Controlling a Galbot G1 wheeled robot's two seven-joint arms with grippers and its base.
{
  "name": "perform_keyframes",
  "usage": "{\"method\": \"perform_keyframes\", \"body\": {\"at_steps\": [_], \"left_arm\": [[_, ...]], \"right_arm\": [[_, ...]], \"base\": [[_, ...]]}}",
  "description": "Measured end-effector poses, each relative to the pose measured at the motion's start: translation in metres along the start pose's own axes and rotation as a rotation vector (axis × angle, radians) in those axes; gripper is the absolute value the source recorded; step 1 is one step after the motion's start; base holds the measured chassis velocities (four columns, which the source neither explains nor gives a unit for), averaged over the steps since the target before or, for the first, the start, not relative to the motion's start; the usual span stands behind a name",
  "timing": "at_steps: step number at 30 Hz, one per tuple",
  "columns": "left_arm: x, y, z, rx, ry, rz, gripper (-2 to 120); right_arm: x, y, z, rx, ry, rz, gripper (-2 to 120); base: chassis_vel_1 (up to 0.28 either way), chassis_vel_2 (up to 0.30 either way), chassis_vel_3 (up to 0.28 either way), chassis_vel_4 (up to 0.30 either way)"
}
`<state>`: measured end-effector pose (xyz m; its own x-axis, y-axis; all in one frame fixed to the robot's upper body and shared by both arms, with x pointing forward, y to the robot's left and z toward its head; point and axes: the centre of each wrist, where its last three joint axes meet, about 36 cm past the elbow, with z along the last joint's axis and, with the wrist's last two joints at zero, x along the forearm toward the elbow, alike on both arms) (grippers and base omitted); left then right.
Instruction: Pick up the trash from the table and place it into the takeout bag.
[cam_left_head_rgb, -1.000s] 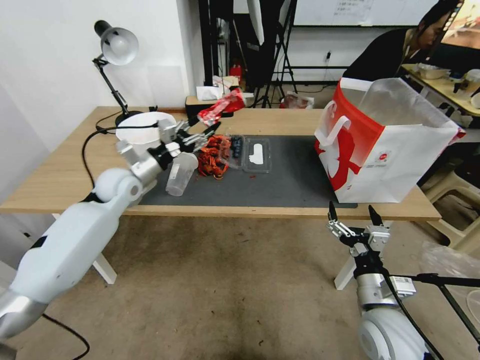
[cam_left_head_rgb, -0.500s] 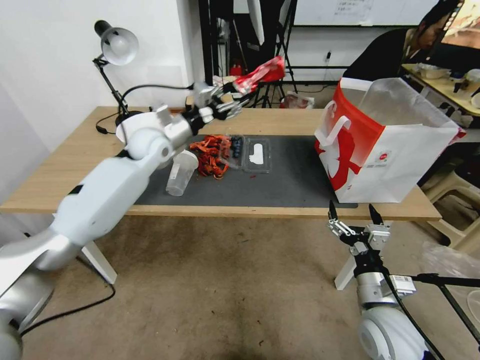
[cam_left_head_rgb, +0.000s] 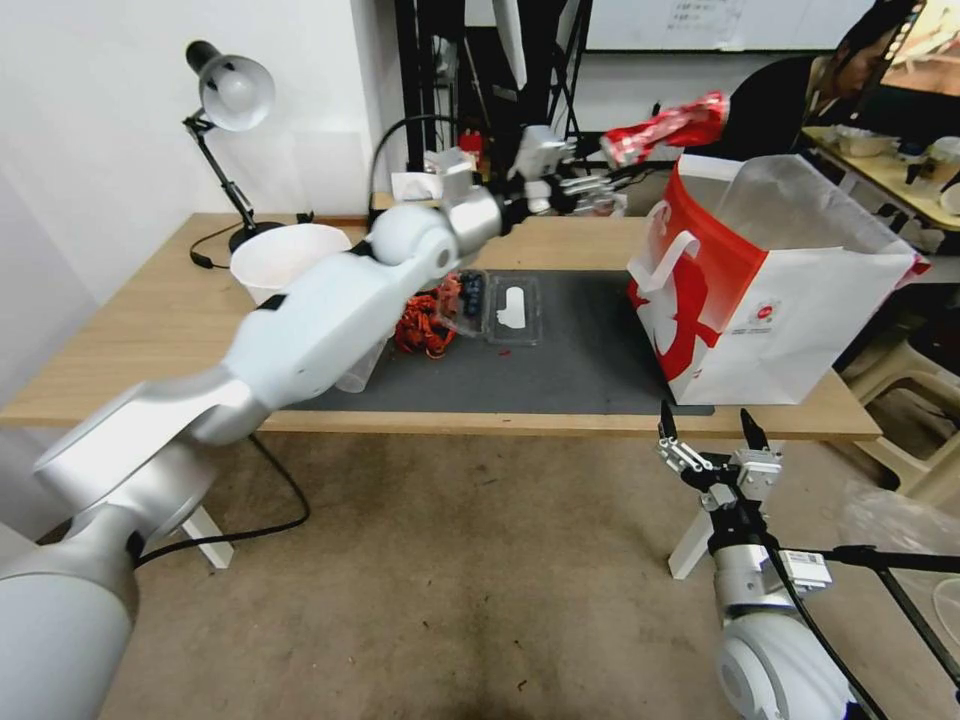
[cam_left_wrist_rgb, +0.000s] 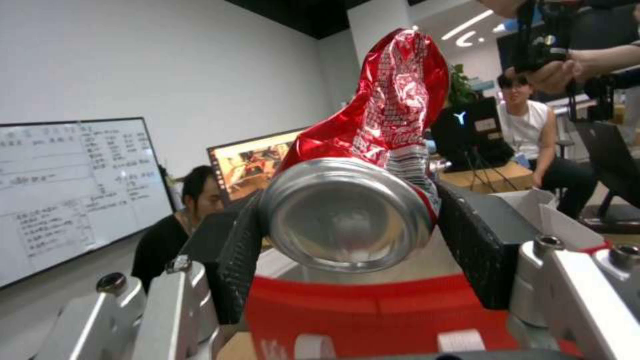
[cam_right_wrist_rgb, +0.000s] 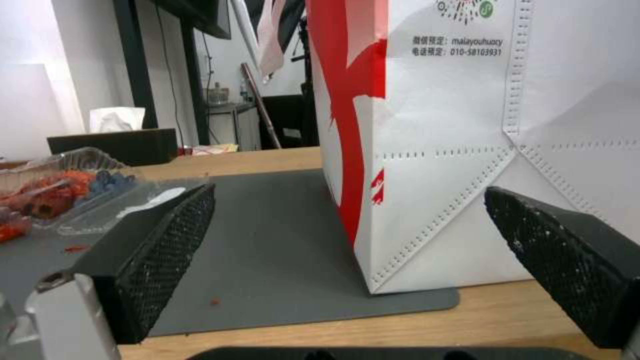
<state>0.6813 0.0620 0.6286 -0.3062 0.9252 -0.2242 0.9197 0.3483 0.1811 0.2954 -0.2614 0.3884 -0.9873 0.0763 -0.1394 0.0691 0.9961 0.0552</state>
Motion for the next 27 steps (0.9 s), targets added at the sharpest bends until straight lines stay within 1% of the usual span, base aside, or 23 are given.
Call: {"method": "perform_keyframes", "body": {"at_steps": [3, 17, 24, 27], "left_arm": [[-0.019, -0.003, -0.001, -0.011, 0.011, 0.022, 60], [-0.062, -0.017, 0.005, -0.04, 0.057, 0.075, 60], [-0.094, -0.032, 0.009, -0.052, 0.077, 0.114, 60], [-0.101, -0.034, 0.011, -0.059, 0.085, 0.12, 60]], "right_arm": [[-0.001, 0.0, 0.0, -0.001, -0.001, 0.001, 100], [-0.002, 0.003, 0.003, -0.006, 0.001, 0.001, 100], [-0.004, 0.003, 0.003, -0.005, -0.002, -0.001, 100], [-0.004, 0.004, 0.003, -0.006, 0.0, 0.0, 100]], "base": [[0.0, 0.0, 0.0, 0.0], [0.0, 0.0, 0.0, 0.0], [0.0, 0.0, 0.0, 0.0], [0.0, 0.0, 0.0, 0.0]]}}
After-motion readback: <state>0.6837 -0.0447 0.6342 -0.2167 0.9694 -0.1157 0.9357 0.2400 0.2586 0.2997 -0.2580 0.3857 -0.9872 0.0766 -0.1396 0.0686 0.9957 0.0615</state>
